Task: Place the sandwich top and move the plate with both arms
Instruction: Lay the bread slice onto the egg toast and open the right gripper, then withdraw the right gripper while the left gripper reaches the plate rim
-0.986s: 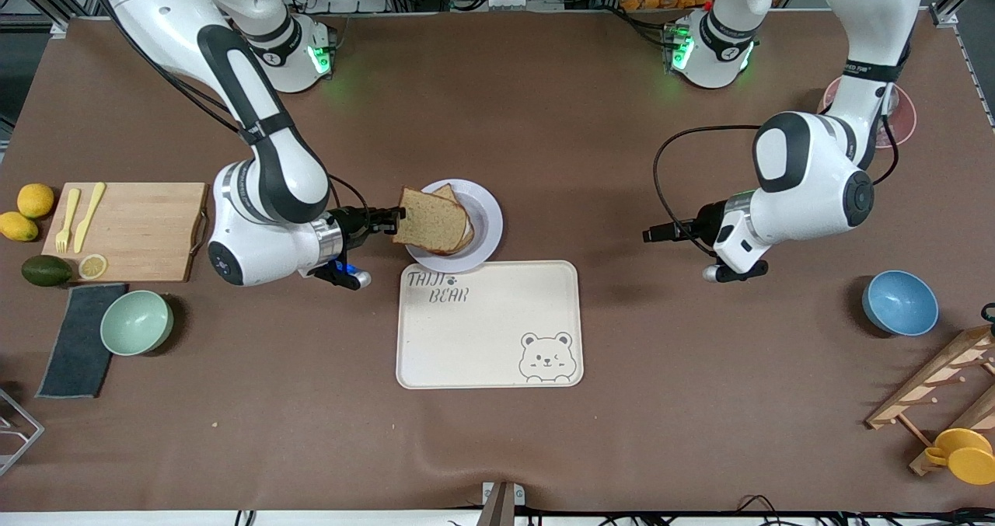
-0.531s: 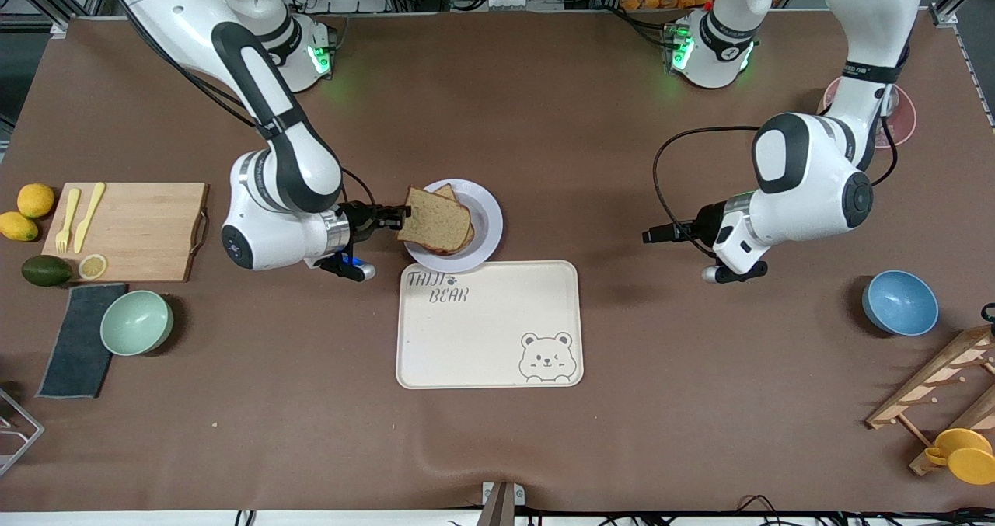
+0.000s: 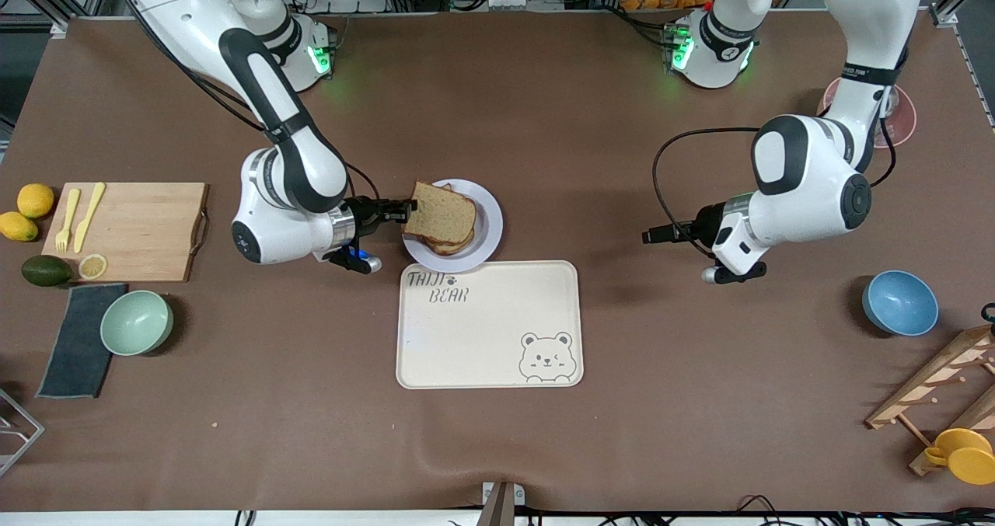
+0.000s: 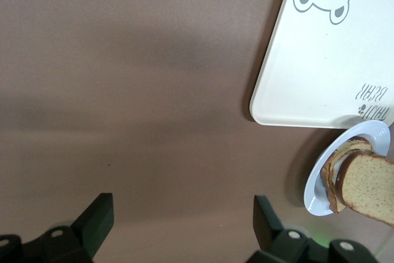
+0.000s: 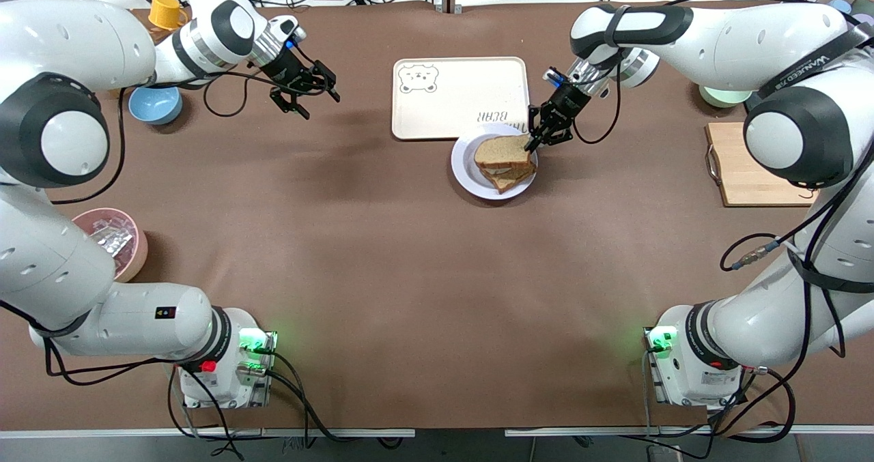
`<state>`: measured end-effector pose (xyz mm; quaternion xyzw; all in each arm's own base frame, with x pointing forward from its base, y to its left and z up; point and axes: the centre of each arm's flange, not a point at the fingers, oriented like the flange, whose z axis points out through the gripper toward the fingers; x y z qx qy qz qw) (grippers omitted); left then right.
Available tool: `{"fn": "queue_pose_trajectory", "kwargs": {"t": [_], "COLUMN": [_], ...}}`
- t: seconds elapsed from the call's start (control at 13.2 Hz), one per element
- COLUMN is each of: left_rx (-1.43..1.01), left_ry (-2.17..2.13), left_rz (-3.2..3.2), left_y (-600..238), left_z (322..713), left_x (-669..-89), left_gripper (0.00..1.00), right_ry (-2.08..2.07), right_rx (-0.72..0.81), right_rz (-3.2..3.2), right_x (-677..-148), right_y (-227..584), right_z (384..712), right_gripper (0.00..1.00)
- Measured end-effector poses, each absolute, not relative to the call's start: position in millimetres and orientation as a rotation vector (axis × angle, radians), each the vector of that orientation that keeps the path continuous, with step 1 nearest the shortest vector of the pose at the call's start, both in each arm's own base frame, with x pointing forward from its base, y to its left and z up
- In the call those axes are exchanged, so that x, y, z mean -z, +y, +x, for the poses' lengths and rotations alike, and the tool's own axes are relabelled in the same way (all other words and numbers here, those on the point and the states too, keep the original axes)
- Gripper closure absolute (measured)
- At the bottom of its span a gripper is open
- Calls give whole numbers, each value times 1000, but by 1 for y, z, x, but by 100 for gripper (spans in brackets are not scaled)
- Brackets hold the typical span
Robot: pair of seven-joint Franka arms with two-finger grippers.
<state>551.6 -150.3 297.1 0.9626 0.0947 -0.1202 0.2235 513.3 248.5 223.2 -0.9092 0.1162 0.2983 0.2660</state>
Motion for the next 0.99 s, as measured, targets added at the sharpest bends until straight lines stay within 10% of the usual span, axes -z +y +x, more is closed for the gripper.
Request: {"fn": "queue_pose_trajectory", "kwargs": {"t": [0.23,0.76,0.99], "left_rx": [334,352,361], "left_ry": [262,299,329], "left_rz": [2657,2610,2445], "left_y": [-150,-152,-158], "left_z": [552,552,550], "left_x": [-296,-289,-275], "left_gripper": [0,0,0], "right_ry": [303,302,294], "right_rx": [-805,-781,-759], "right_rz": [-2458,-2455,-2504], "right_x": [-217,-241,-263], "right_y": [247,204,152], "right_z": [512,545,571], "right_gripper": [89,12,0]}}
